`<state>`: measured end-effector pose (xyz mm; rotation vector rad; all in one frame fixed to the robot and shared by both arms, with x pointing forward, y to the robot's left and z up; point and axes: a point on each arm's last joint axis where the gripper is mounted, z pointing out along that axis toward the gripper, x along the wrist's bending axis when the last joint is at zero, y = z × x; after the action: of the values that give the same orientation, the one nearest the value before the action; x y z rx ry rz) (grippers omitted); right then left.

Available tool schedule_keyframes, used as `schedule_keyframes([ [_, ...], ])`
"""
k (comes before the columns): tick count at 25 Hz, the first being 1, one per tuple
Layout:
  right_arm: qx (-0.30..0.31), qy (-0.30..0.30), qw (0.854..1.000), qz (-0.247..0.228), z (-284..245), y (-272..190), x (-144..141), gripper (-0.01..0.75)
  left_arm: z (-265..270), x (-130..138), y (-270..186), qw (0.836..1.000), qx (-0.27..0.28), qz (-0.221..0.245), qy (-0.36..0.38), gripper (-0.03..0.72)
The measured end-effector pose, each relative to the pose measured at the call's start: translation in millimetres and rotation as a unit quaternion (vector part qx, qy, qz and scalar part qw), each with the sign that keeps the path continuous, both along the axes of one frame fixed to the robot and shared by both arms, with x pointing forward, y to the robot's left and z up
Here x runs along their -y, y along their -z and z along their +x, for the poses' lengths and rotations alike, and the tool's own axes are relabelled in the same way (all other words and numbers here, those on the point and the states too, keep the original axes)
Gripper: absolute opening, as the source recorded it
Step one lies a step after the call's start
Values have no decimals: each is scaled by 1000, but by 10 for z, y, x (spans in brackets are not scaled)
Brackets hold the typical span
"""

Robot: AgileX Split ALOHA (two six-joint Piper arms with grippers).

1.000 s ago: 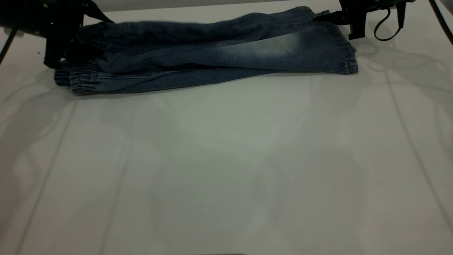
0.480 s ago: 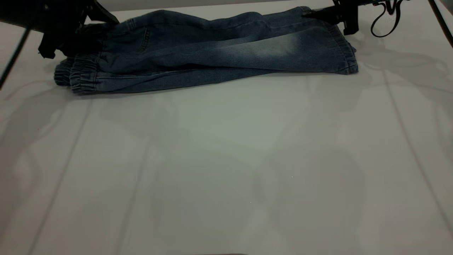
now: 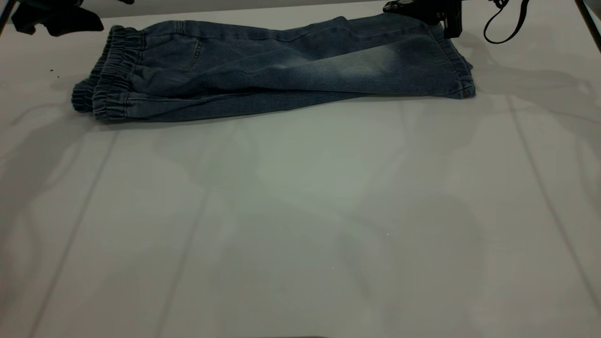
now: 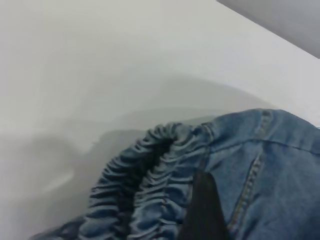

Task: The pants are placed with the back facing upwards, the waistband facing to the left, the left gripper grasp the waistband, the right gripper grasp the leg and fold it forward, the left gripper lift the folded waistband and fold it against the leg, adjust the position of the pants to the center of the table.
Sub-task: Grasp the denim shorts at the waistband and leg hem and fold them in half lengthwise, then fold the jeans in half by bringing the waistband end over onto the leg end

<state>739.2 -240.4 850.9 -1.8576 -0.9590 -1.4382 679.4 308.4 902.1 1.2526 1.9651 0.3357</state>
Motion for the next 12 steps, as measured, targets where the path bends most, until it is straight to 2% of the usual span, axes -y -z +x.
schedule_keyframes([
  [5, 19, -40, 999, 23, -54, -52, -50, 404, -42, 102, -76, 998, -2, -19, 62, 498],
  [7, 26, -63, 998, 9, -84, -73, -65, 404, -90, 124, -153, 996, -10, -17, 85, 498],
  [10, 43, -116, 991, -56, -150, -166, -114, 404, -199, 82, -284, 992, -41, -9, 120, 498],
  [12, 59, -152, 979, -123, -195, -267, -190, 404, -287, 51, -333, 987, -77, 7, 142, 498],
])
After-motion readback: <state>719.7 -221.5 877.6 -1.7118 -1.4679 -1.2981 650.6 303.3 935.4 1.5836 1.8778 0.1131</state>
